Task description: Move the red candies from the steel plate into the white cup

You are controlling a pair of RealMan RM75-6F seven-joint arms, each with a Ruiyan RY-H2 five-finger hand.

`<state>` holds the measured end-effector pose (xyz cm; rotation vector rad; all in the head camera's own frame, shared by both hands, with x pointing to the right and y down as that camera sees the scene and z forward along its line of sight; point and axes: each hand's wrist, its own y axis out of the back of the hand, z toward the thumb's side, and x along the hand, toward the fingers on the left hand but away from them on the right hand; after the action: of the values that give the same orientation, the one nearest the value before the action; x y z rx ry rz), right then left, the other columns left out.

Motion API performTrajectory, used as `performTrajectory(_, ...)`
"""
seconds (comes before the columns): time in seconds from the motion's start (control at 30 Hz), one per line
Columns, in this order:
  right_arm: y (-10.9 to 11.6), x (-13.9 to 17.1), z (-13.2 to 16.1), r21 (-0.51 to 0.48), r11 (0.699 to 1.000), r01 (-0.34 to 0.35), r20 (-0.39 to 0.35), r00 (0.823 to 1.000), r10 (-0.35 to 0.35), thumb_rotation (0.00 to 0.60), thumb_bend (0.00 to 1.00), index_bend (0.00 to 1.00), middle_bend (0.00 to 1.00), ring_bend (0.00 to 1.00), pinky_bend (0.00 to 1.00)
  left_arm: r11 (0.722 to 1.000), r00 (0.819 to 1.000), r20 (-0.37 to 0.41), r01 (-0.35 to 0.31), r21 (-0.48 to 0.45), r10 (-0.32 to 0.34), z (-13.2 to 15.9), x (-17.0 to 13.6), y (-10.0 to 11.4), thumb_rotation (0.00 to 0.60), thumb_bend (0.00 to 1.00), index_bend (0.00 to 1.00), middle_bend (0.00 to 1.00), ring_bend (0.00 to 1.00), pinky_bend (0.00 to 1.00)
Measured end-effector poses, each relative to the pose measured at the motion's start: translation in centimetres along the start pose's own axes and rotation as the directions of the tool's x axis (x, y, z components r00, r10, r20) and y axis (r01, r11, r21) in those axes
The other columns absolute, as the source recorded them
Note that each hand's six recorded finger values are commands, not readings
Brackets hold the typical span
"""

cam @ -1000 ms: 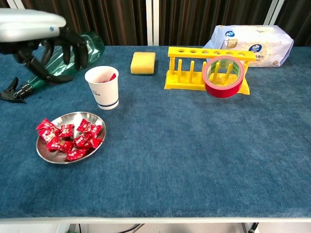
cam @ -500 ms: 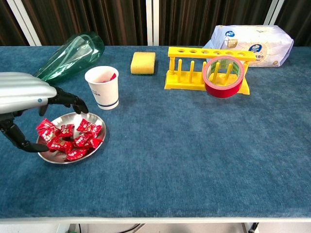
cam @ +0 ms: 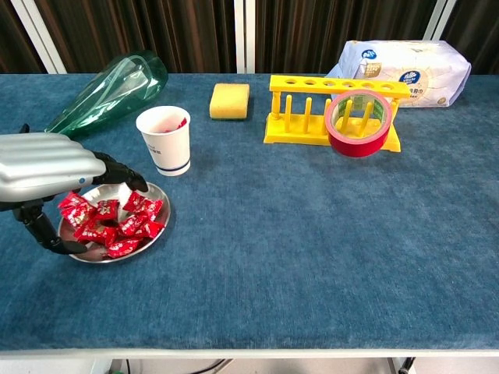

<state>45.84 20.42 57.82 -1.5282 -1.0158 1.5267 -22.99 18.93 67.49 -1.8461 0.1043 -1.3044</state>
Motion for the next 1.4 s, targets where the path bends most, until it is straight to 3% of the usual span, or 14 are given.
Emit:
performTrajectory(0.33,-0.2,0.1,0.2,0.000,1.000,-0.010,-0.006,1.000,0.010,0.600,0.20,0.00,0.00,0.00,0.00,0.997,0.999,-0.045,0.031,0.068,-0.028,-0.9,-0.3,-0.2,0.540,0.18,0.22,0.23,0.17,0.42)
performTrajectory(0.47,-0.2,0.1,0.3,0.000,1.000,-0.014,-0.011,1.000,0.014,0.600,0.20,0.00,0.00,0.00,0.00,0.995,0.998,-0.061,0.039,0.091,-0.034,-1.1,-0.1,-0.6,0.594,0.19,0.24,0.26,0.19,0.44)
performTrajectory(0.63,0.1,0.0,0.0,0.002,1.000,0.009,0.007,1.000,-0.009,0.600,0.20,0.00,0.00,0.00,0.00,0.990,0.997,-0.075,0.034,0.135,-0.024,-1.1,0.0,-0.9,0.599,0.20,0.29,0.29,0.21,0.45)
performTrajectory(0.97,0.0,0.1,0.0,0.002,1.000,0.006,0.004,1.000,-0.006,0.600,0.20,0.00,0.00,0.00,0.00,0.989,0.997,-0.058,0.050,0.139,-0.042,-0.5,0.3,-1.6,0.600,0.21,0.34,0.38,0.31,0.51)
performTrajectory(1.4,0.0,0.0,0.0,0.002,1.000,0.005,0.003,1.000,-0.005,0.600,0.20,0.00,0.00,0.00,0.00,0.993,0.999,-0.030,0.018,0.120,-0.014,0.0,0.6,-1.7,0.600,0.28,0.48,0.50,0.44,0.57)
